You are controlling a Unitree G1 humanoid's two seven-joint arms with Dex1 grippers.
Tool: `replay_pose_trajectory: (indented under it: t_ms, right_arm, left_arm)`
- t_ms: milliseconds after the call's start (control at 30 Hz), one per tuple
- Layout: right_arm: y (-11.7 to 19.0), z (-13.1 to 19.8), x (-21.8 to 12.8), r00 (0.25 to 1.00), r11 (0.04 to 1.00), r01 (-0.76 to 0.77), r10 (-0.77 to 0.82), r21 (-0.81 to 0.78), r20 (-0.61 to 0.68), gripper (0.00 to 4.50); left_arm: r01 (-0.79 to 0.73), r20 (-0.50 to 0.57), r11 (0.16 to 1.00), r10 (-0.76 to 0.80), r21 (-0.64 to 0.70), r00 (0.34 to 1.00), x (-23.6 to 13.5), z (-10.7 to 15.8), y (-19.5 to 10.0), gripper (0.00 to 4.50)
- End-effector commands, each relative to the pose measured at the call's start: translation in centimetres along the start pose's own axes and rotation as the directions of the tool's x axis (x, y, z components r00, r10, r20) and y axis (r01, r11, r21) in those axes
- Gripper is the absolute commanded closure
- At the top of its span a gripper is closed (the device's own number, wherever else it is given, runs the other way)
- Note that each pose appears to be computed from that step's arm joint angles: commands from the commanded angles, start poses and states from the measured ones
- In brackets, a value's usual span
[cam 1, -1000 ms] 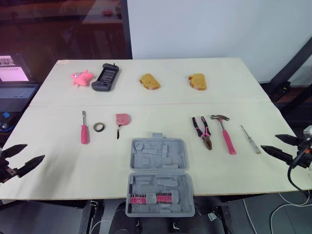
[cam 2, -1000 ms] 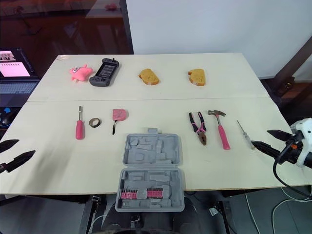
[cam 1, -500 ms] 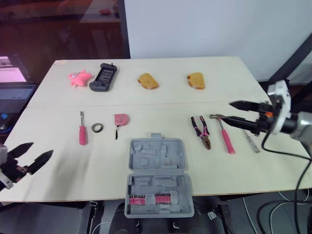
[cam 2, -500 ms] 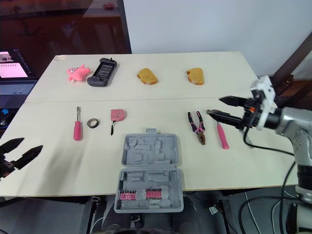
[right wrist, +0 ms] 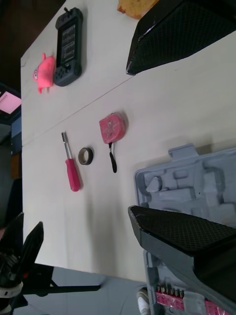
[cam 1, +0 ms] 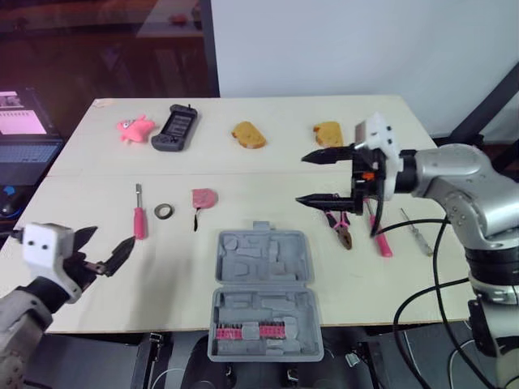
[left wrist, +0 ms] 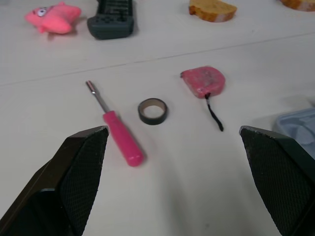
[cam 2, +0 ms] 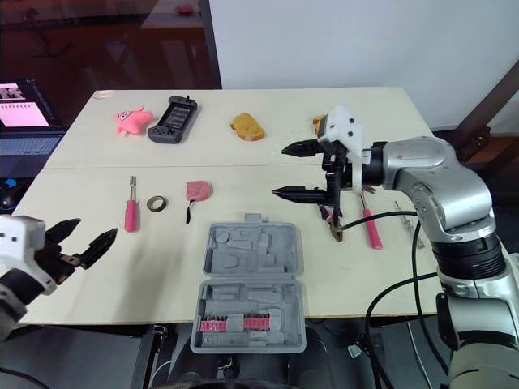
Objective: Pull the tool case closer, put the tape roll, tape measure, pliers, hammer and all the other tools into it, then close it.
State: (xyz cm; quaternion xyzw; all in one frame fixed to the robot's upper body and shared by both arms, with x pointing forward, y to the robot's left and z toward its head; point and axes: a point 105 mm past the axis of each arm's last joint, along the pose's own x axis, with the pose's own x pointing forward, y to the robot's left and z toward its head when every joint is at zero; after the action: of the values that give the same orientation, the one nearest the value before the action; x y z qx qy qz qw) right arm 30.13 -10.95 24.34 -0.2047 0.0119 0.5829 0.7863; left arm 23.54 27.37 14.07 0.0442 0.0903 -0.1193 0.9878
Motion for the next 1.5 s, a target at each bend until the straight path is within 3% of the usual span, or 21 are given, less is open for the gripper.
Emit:
replay_pose_trajectory:
  t_ms: [33, 100, 267, 467, 567, 633, 767, 1067, 1467, 1500]
  right_arm:
    - [2.4, 0.5, -0.2, 0.994, 0.994, -0.106, 0.105, -0.015, -0.039, 0.02]
    - [3.1, 0.0, -0.3, 0.989, 0.992, -0.124, 0.125, 0.012, -0.074, 0.02]
    - [3.3, 0.3, -0.7, 0.993, 0.989, -0.106, 0.112, 0.100, -0.049, 0.02]
    - [3.7, -0.7, -1.1, 0.992, 0.991, -0.054, 0.068, 0.126, -0.108, 0.02]
    - [4.0, -0.8, -1.2, 0.993, 0.990, -0.036, 0.050, 0.135, -0.105, 0.00]
    - [4.0, -0.9, -1.1, 0.994, 0.992, -0.019, 0.033, 0.126, -0.105, 0.00]
    - [4.5, -0.9, -0.9, 0.996, 0.992, -0.010, 0.021, 0.122, -0.092, 0.00]
    - [4.7, -1.1, -1.2, 0.995, 0.992, 0.041, -0.030, 0.119, -0.094, 0.00]
    - [4.4, -0.7, -1.3, 0.993, 0.993, 0.073, -0.064, 0.096, -0.097, 0.00]
    - [4.3, -0.6, -1.3, 0.993, 0.993, 0.076, -0.067, 0.095, -0.098, 0.00]
  left_arm:
    - [0.059, -0.017, 0.990, -0.058, 0.125, 0.998, 2.5, 2.0, -0.4, 0.02]
    - [0.133, -0.064, 0.987, -0.127, 0.089, 0.990, 3.6, 2.3, -0.1, 0.02]
    - [0.245, -0.212, 0.953, -0.206, 0.179, 0.955, 6.6, 3.0, 1.0, 0.02]
    - [0.429, -0.360, 0.886, -0.348, 0.176, 0.866, 9.7, 2.3, 1.2, 0.02]
    - [0.521, -0.427, 0.823, -0.398, 0.225, 0.812, 11.1, 1.4, 1.7, 0.90]
    - [0.557, -0.452, 0.794, -0.415, 0.244, 0.790, 11.9, 1.0, 1.9, 1.86]
    - [0.606, -0.505, 0.735, -0.415, 0.305, 0.757, 13.4, 0.0, 2.2, 1.86]
    - [0.612, -0.543, 0.709, -0.378, 0.351, 0.750, 15.8, -0.9, 2.0, 1.86]
    - [0.565, -0.610, 0.738, -0.265, 0.370, 0.746, 16.7, -4.6, 1.9, 1.86]
    - [0.565, -0.605, 0.738, -0.270, 0.369, 0.749, 16.9, -4.6, 1.6, 2.12]
